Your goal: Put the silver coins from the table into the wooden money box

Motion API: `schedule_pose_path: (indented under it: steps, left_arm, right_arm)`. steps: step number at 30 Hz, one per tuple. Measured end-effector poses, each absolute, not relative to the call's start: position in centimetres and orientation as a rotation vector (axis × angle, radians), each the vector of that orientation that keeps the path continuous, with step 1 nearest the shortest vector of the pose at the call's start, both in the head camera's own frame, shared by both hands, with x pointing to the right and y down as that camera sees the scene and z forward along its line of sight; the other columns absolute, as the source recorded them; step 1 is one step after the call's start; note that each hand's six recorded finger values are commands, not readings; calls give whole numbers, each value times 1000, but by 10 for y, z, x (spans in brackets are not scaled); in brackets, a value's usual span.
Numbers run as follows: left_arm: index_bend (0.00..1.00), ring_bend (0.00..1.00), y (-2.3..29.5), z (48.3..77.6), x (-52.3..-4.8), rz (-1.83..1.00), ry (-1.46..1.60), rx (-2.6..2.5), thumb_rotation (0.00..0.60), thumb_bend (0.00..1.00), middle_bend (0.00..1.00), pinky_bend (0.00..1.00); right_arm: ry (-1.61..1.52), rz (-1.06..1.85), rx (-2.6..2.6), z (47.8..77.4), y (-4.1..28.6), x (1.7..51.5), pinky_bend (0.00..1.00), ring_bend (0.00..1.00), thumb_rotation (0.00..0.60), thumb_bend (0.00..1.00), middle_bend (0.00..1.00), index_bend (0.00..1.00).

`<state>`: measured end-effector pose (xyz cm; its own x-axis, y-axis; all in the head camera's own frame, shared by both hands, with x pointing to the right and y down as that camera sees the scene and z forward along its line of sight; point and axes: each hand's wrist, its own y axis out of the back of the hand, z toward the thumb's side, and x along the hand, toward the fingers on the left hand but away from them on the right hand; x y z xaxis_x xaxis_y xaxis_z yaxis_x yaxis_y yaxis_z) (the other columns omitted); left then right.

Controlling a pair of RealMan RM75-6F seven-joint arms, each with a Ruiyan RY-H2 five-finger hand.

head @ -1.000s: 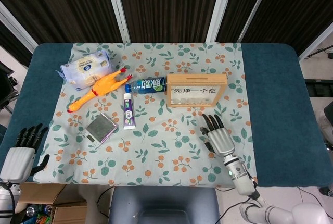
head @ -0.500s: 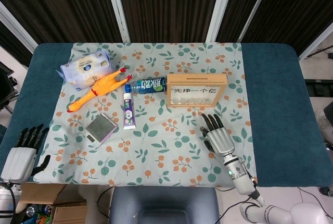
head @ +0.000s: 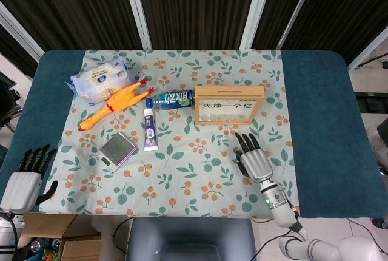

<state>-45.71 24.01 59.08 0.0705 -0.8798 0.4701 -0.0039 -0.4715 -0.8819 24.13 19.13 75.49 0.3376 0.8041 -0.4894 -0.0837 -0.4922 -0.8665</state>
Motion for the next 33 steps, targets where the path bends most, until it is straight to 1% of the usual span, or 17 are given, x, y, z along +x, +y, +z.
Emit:
schedule_pose_path:
  steps: [9,13,16,22,27,30,33]
  left_arm:
    - [0,0,241,591,-458,-1503,900,-1607,600,374,0,0]
    - [0,0,241,590,-458,-1500,904,-1605,600,374,0,0]
    - [0,0,241,589,-459,-1498,908,-1602,600,374,0,0]
    - [0,0,241,587,-459,-1495,914,-1603,600,374,0,0]
    - [0,0,240,587,-457,-1487,914,-1607,600,375,0,0]
    - [0,0,240,586,-457,-1483,916,-1606,600,375,0,0]
    - [0,0,240,585,-459,-1484,918,-1605,600,374,0,0]
  right_arm:
    - [-673,1263,-1719,749,188,243,0,0,600,606,106,691]
    - [-728,1216,-1710,735,181,242,0,0,600,606,106,697]
    - [-797,1152,-1694,716,172,240,0,0,600,607,106,707]
    - [-952,1010,-1657,663,145,233,0,0,600,606,114,724]
    - [-1089,905,-1580,611,106,226,0,0,600,607,120,734]
    - [-1155,908,-1533,595,80,227,0,0,600,607,127,746]
    - [-1184,960,-1509,593,58,227,0,0,600,606,131,754]
